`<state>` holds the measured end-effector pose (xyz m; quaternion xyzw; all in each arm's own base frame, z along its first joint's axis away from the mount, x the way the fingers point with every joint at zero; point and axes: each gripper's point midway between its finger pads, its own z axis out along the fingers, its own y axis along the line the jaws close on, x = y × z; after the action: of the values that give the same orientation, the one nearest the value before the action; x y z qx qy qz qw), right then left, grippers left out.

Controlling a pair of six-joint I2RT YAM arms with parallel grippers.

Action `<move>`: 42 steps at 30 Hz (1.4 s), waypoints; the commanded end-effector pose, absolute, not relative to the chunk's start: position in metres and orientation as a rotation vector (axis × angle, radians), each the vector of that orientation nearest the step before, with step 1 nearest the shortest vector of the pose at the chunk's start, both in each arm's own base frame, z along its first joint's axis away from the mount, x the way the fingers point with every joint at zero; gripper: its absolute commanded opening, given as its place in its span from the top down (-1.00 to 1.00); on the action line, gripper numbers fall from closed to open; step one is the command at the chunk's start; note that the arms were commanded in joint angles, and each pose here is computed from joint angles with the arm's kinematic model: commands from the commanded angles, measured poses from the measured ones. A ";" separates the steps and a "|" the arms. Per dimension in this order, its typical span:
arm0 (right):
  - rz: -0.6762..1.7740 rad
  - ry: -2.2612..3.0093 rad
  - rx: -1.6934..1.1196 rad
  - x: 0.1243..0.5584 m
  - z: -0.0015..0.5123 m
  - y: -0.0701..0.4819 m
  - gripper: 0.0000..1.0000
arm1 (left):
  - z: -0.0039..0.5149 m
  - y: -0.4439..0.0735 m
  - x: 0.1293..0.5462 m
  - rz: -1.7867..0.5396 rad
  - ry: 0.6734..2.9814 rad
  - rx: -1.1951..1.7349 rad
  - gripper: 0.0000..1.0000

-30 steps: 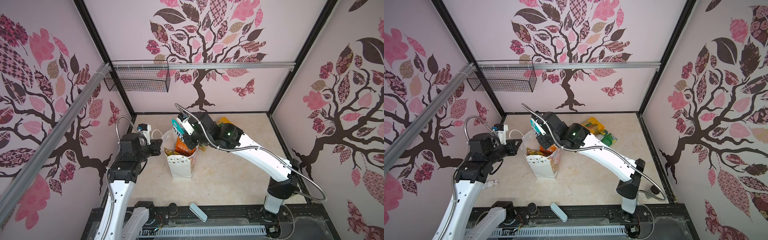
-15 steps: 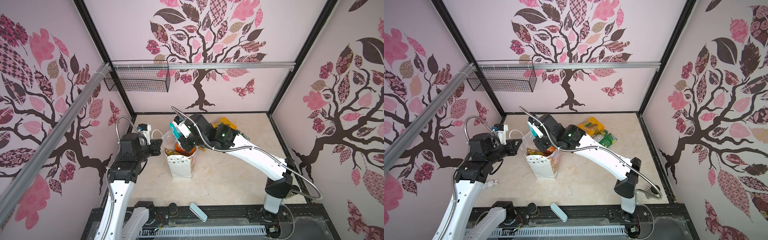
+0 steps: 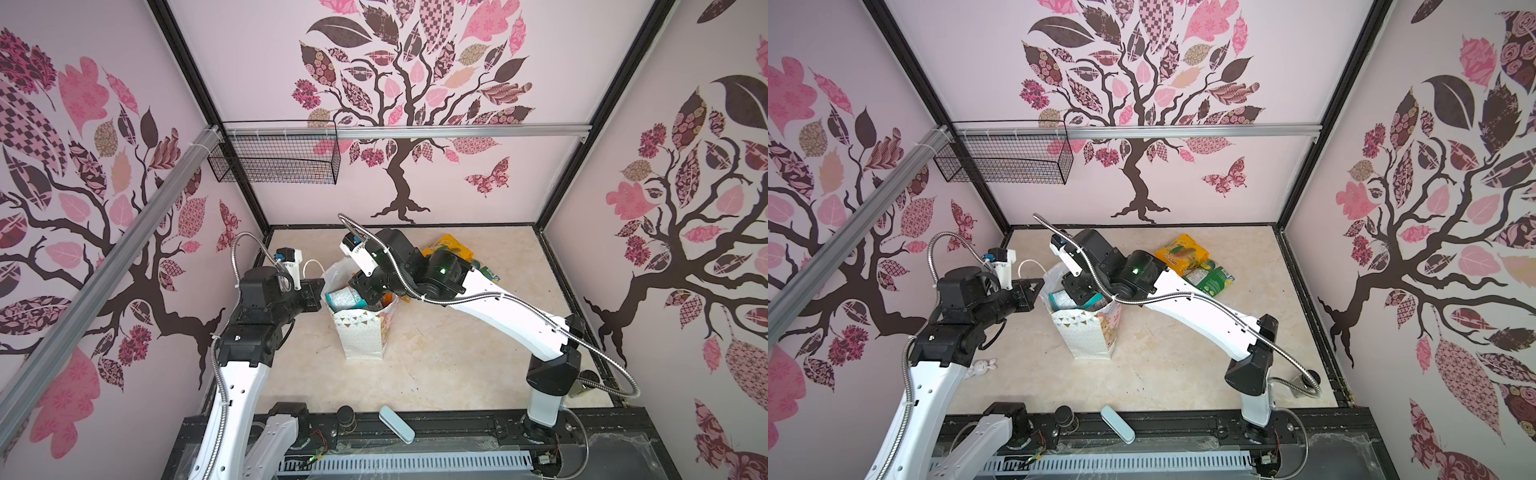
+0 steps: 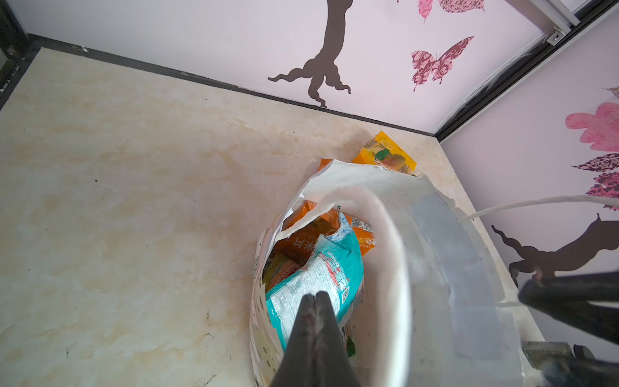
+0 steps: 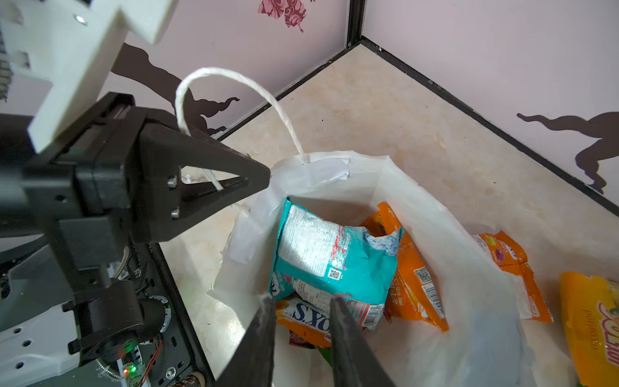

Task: Place the snacks into the paper bag
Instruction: 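Lower the teal packet into the bag and open the right gripper, then withdraw the right gripper toward the orange packet on the table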

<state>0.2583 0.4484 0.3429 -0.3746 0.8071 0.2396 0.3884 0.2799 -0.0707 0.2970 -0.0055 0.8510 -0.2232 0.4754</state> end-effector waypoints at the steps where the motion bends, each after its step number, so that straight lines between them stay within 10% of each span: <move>1: 0.558 2.032 -0.919 0.267 0.351 0.446 0.39 | 0.292 -0.070 0.279 -0.537 2.079 -0.007 0.94; 21: 0.346 1.868 -0.515 0.311 0.438 0.289 0.31 | 0.295 -0.066 0.278 -0.527 2.063 -0.017 0.95; 42: 0.141 2.148 -0.323 0.376 0.295 0.198 0.08 | 0.292 -0.066 0.279 -0.523 2.072 -0.017 0.94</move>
<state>0.3710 0.1863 0.2932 -0.1242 0.8819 0.0297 0.4538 0.2781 -0.0682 0.2967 -0.0088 0.8507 -0.2202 0.4772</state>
